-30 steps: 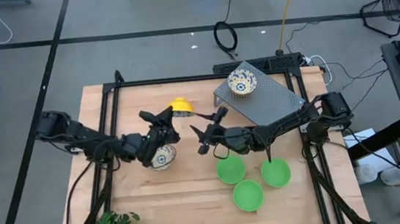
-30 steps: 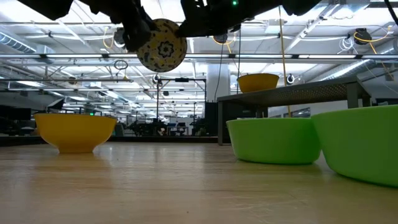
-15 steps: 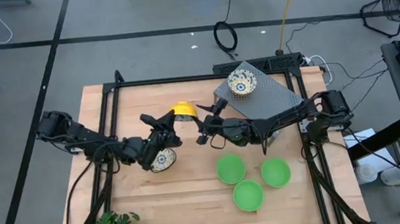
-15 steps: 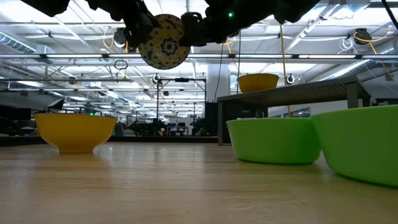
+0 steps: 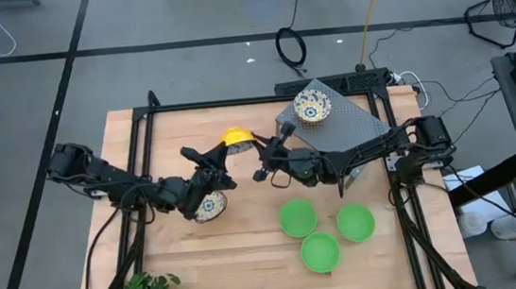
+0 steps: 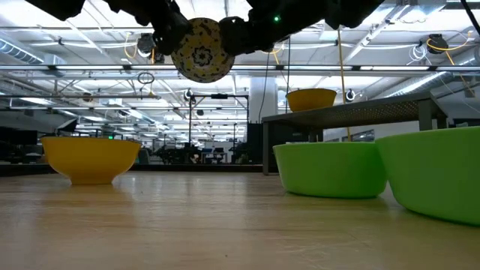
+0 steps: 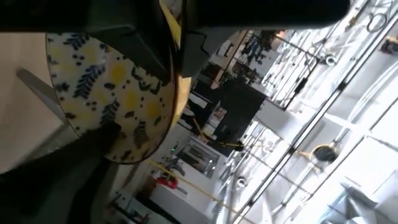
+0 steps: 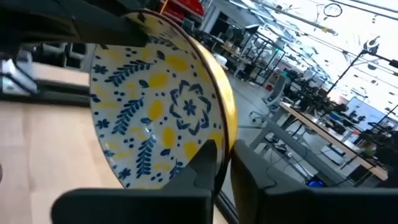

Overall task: Pick & Place Mini bowls
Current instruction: Stack the top yellow bowl on the yellow bowl on the shelf

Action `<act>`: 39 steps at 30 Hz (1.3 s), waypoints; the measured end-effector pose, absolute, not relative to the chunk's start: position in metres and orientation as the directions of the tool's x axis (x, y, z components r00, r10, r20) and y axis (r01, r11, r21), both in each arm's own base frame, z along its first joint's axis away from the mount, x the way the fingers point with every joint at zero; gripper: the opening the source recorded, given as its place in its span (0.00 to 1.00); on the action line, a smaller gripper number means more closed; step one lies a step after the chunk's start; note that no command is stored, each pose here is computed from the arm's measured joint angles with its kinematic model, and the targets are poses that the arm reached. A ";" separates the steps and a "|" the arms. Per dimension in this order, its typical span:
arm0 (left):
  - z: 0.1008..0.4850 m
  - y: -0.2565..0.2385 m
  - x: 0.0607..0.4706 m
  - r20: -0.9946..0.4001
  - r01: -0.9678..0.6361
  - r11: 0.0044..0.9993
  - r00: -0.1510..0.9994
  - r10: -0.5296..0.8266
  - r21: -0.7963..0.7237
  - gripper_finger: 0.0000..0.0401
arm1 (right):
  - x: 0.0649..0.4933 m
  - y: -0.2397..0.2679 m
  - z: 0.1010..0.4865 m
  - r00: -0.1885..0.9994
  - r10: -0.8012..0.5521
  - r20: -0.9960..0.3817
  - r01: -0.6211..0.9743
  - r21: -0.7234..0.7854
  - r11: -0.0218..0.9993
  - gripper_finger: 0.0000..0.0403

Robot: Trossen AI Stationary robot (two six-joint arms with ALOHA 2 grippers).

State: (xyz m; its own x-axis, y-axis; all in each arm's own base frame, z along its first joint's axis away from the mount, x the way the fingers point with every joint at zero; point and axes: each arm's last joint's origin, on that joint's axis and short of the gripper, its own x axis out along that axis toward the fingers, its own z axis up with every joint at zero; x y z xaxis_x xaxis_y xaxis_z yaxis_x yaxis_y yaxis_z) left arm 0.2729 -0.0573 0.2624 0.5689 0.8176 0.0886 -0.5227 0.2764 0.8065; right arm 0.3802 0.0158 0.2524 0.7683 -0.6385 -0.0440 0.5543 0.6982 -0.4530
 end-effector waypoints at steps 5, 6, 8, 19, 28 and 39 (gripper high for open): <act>0.262 -0.057 0.273 0.089 -0.546 0.298 0.573 0.815 0.783 0.08 | 0.380 0.016 0.252 0.771 -0.636 -0.044 0.546 -0.468 0.694 0.02; 0.262 -0.057 0.273 0.089 -0.550 0.302 0.573 0.815 0.779 0.09 | 0.380 0.016 0.252 0.771 -0.635 -0.044 0.544 -0.472 0.694 0.02; 0.262 -0.057 0.273 0.089 -0.552 0.304 0.574 0.814 0.776 0.09 | 0.380 0.016 0.252 0.772 -0.635 -0.045 0.542 -0.476 0.693 0.02; 0.262 -0.057 0.273 0.087 -0.606 0.343 0.567 0.819 0.718 0.09 | 0.381 0.016 0.252 0.780 -0.624 -0.049 0.527 -0.487 0.697 0.01; 0.275 -0.061 0.270 0.068 -0.727 0.383 0.506 0.860 0.570 0.28 | 0.381 0.017 0.251 0.796 -0.603 -0.057 0.503 -0.492 0.711 0.00; 0.287 -0.082 0.272 0.055 -0.709 0.447 0.562 0.825 0.546 0.75 | 0.381 0.017 0.243 0.800 -0.590 -0.111 0.462 -0.515 0.722 0.00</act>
State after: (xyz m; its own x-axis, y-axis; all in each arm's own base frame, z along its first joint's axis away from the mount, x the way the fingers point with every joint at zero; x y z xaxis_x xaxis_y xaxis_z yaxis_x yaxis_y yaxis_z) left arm 0.2722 -0.0821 0.2871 0.5625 0.8250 0.0549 -0.7087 0.4469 0.5459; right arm 0.3808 0.0175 0.2434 0.7998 -0.5899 -0.1106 0.4617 0.7225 -0.5146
